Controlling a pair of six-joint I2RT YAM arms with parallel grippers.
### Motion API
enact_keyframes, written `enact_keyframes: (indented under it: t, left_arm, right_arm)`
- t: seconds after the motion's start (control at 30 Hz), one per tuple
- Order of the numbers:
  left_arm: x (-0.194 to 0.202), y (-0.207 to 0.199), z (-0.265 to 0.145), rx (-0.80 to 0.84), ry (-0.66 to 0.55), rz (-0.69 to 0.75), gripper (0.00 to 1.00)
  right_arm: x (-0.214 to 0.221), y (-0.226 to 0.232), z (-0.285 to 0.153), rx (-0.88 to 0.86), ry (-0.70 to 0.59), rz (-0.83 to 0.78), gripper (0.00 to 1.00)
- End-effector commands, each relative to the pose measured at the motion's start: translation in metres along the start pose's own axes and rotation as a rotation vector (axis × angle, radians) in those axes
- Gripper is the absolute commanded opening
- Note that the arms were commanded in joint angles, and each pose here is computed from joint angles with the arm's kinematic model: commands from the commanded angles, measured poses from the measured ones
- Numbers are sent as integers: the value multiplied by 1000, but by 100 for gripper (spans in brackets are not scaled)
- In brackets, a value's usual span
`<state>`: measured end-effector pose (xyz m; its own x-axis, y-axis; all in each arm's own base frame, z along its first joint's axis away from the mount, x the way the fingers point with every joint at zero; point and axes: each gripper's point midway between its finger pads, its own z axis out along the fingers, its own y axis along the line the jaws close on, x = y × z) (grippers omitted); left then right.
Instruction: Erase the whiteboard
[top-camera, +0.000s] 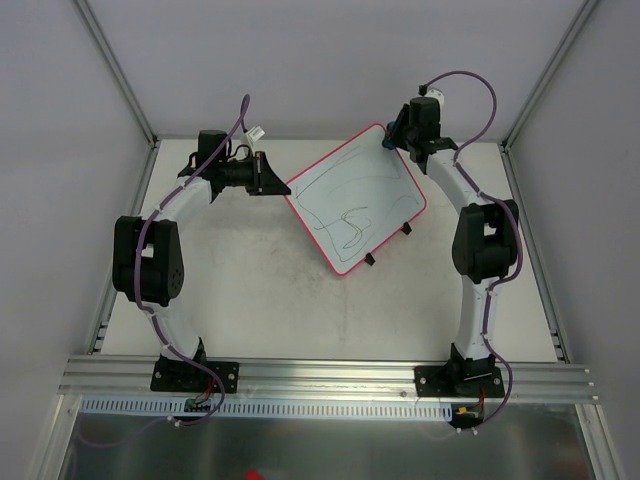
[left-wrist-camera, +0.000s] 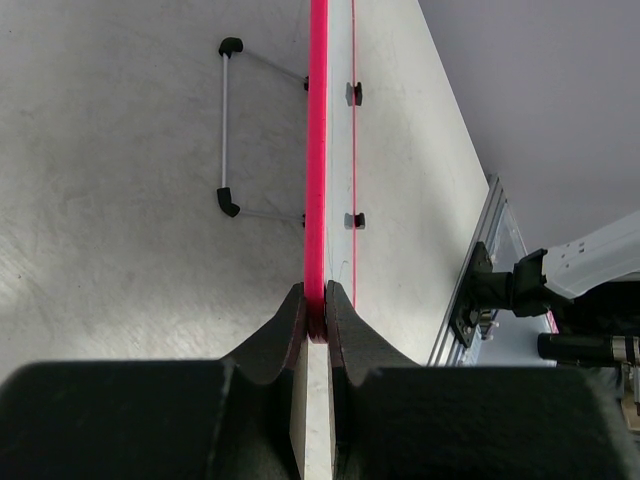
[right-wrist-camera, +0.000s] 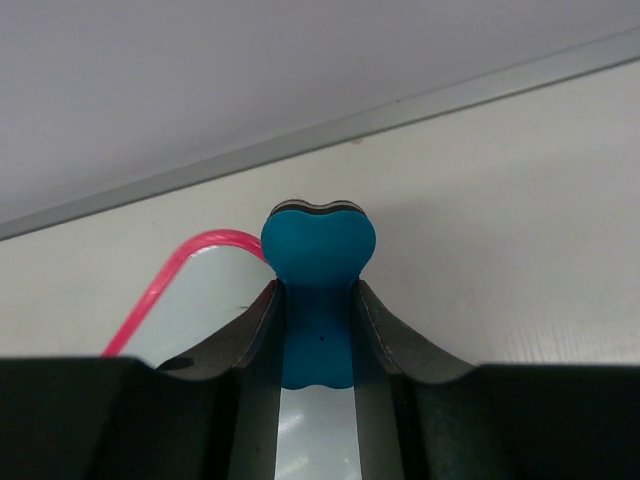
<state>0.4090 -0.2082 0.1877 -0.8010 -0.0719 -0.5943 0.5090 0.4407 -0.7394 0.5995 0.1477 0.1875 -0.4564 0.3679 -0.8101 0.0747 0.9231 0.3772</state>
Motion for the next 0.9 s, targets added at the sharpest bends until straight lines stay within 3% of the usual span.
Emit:
enact_keyframes:
  t: [0.0,0.3,0.57,0.87]
  left_arm:
    - [-10,-23,1,77,-1,142,0]
    - [-11,-26,-1,85,1,147,0]
    - [-12,-25,0,81,3,149,0]
    - [-14,-25,0,81,1,153,0]
  right_arm:
    - [-35,41,4,-152,-121,55,0]
    - [-51,55,17,-188,-176,71,0]
    - [-25,57,11,-203,-120,22,0]
    - [21,83,-30,-306,-12,-228,0]
